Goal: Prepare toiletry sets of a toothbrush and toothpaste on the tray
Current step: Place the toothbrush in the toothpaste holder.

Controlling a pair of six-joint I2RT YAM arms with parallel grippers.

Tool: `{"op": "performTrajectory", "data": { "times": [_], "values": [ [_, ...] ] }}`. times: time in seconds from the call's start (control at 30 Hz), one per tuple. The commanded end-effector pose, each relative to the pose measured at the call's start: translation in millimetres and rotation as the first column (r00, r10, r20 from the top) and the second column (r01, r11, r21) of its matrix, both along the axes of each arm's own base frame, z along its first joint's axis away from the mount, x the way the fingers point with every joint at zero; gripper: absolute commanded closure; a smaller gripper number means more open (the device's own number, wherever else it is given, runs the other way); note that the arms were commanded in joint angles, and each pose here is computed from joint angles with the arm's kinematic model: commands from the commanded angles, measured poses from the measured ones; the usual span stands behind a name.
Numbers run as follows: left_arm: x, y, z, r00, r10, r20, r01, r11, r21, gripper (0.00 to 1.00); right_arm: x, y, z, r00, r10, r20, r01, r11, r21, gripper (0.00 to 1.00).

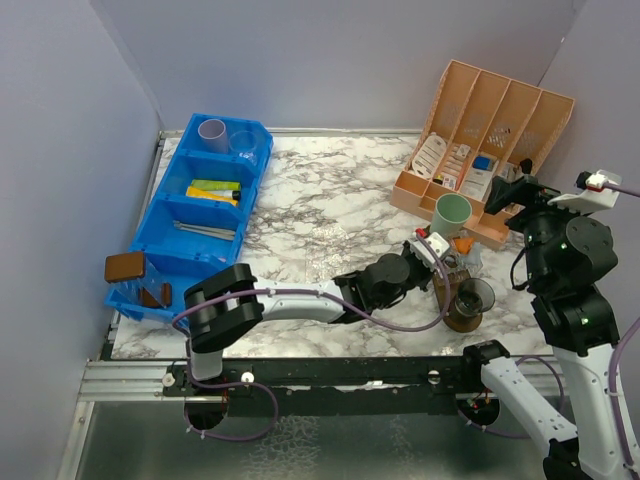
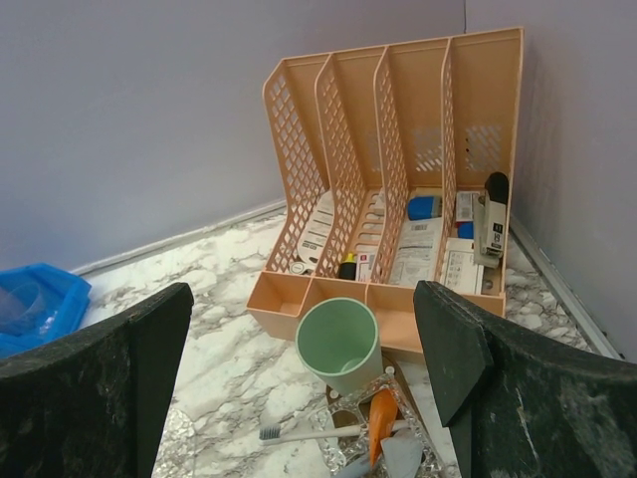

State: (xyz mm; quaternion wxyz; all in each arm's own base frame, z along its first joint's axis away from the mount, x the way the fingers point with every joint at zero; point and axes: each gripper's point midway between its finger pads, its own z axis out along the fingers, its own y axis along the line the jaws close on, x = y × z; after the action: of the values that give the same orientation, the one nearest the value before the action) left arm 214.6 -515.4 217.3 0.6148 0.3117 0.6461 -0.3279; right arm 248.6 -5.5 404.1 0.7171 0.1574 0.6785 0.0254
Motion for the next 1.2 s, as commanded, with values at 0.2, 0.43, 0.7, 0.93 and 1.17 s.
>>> {"op": "performTrajectory", "data": {
  "times": [0.2, 0.43, 0.7, 0.93, 1.17],
  "values": [
    [6, -21, 9, 0.999, -0.04, -0.015, 0.039, 0.997, -0.066, 1.0, 6, 0, 2, 1.0, -0.012, 0.014, 0.012, 1.0, -0.008, 0.06],
    [11, -23, 3, 0.999, -0.032, -0.017, 0.03, 0.998, -0.056, 1.0, 8, 0, -1, 1.0, -0.015, 0.009, 0.016, 1.0, -0.014, 0.06],
    [17, -26, -7, 0.999, -0.021, -0.027, 0.02, 0.999, -0.04, 1.0, 9, 0, -2, 1.0, -0.015, 0.01, 0.015, 1.0, -0.015, 0.06],
    [19, -31, -12, 0.999, -0.025, -0.033, 0.024, 0.999, -0.025, 1.0, 9, -1, -3, 1.0, -0.021, 0.008, 0.021, 1.0, -0.016, 0.06],
    [21, -31, -17, 0.999, -0.016, -0.043, 0.015, 1.0, -0.015, 0.92, 10, -1, -4, 1.0, -0.019, 0.008, 0.02, 1.0, -0.019, 0.06]
  ]
}}
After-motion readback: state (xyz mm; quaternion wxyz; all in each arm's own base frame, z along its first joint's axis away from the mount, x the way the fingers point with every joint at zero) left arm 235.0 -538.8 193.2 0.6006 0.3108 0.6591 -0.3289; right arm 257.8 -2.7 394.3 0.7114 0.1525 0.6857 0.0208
